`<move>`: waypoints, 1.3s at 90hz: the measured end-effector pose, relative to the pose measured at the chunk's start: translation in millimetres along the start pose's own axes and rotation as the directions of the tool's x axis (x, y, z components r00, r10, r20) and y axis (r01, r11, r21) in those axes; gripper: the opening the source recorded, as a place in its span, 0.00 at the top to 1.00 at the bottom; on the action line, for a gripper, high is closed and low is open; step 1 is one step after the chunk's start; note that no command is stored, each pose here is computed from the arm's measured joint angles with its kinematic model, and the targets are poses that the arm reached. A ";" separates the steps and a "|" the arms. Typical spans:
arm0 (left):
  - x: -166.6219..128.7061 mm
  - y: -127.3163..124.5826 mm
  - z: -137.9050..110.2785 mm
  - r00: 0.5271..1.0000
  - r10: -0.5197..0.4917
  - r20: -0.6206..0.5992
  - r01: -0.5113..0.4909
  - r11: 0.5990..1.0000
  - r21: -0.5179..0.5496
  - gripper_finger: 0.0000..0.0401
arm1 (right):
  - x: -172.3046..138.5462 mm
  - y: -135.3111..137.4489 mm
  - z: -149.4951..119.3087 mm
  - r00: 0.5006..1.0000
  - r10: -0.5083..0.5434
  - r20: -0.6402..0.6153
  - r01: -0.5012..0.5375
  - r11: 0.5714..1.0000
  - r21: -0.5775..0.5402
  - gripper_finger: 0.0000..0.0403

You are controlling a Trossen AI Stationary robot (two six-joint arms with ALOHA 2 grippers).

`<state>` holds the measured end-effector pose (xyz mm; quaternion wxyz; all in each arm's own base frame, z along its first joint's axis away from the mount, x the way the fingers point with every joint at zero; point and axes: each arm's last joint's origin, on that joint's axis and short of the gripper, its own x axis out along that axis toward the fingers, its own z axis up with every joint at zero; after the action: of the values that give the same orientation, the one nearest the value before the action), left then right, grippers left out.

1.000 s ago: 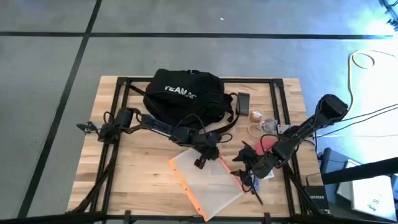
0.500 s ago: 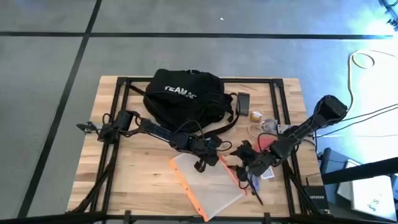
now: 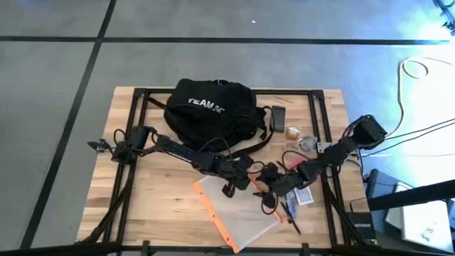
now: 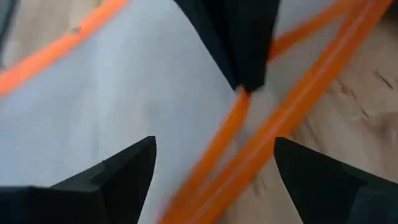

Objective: Unpack backpack
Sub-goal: Put the pink charger adapter into the white zip bag

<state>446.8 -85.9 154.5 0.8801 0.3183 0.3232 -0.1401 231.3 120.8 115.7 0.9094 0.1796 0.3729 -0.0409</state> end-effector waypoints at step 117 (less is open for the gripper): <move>-0.3 30.1 -23.1 0.979 -0.179 0.094 0.195 0.956 -0.218 0.93 | 1.8 6.8 13.6 0.987 0.143 0.073 -0.128 0.974 -0.187 1.00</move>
<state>449.1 -48.0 155.3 0.9046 0.1786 0.3334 -0.1965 243.0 122.4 125.4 0.9378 0.1191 0.3226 0.0477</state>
